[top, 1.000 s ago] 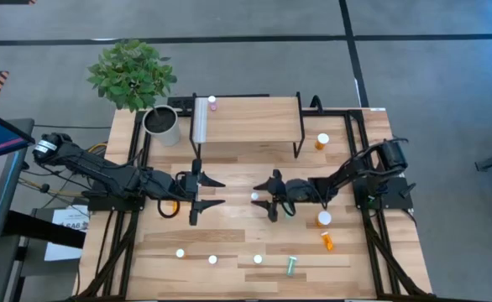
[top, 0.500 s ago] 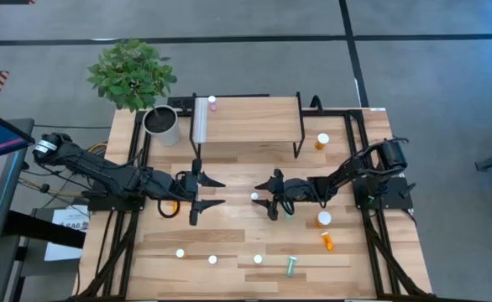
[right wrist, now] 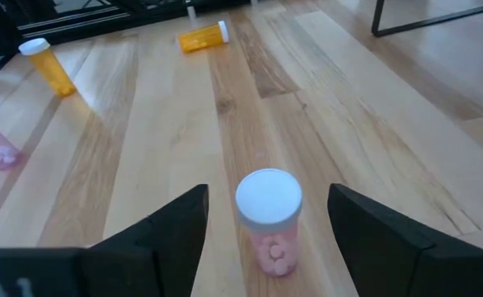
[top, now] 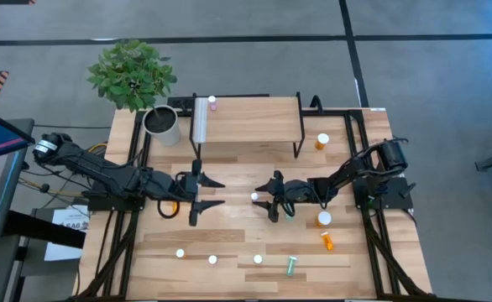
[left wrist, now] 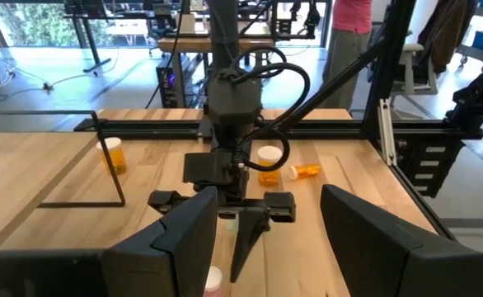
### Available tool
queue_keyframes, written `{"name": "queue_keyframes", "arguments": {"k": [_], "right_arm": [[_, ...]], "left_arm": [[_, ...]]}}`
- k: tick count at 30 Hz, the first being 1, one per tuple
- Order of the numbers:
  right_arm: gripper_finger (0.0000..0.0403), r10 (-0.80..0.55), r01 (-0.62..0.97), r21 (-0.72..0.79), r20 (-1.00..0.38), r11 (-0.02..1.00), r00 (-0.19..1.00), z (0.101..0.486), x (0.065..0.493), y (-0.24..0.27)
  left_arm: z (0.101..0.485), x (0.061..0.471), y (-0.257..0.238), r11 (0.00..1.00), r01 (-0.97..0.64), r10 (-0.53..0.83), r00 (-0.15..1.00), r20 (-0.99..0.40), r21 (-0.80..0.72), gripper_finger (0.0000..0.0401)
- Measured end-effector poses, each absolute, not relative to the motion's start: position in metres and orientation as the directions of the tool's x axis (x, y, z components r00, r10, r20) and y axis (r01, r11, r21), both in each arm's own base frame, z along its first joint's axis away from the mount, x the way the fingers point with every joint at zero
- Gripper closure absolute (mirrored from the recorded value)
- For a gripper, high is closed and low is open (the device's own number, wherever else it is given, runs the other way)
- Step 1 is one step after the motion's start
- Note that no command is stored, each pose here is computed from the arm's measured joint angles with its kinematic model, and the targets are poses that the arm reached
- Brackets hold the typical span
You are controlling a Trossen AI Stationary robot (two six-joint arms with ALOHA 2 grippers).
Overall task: Pick and place medicine bottles onto shelf by color
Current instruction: Put the top pink pill bottle aligned with the other pink pill bottle on the shelf
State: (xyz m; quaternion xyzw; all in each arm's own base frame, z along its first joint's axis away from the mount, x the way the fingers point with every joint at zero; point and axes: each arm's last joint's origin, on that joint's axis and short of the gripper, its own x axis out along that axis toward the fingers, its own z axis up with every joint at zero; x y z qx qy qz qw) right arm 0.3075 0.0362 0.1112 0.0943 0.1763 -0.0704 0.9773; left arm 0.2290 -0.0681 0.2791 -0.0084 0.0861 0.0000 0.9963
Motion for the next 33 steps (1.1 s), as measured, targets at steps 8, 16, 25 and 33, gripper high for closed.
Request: {"name": "queue_keyframes", "arguments": {"k": [8, 16, 25, 33], "right_arm": [[0.0191, -0.105, 0.171, 0.158, -0.357, 0.972, 0.928, 0.111, 0.308, 0.036], [0.0245, -0.106, 0.17, 0.154, -0.357, 0.973, 0.928, 0.111, 0.308, 0.036], [0.0269, -0.107, 0.165, 0.163, -0.32, 0.973, 0.941, 0.115, 0.309, 0.036], [0.0266, -0.086, 0.119, 0.127, -0.244, 0.985, 0.966, 0.147, 0.324, 0.035]], "left_arm": [[0.279, 0.229, -0.068, 1.0, -0.001, -0.001, 0.985, -0.172, -0.017, 0.0195], [0.279, 0.229, -0.069, 1.0, 0.002, -0.005, 0.985, -0.171, -0.018, 0.0195], [0.299, 0.206, -0.075, 0.998, 0.046, -0.05, 0.994, -0.094, -0.045, 0.0195], [0.296, 0.175, -0.074, 0.989, -0.137, 0.144, 0.974, -0.174, 0.053, 0.0195]]}}
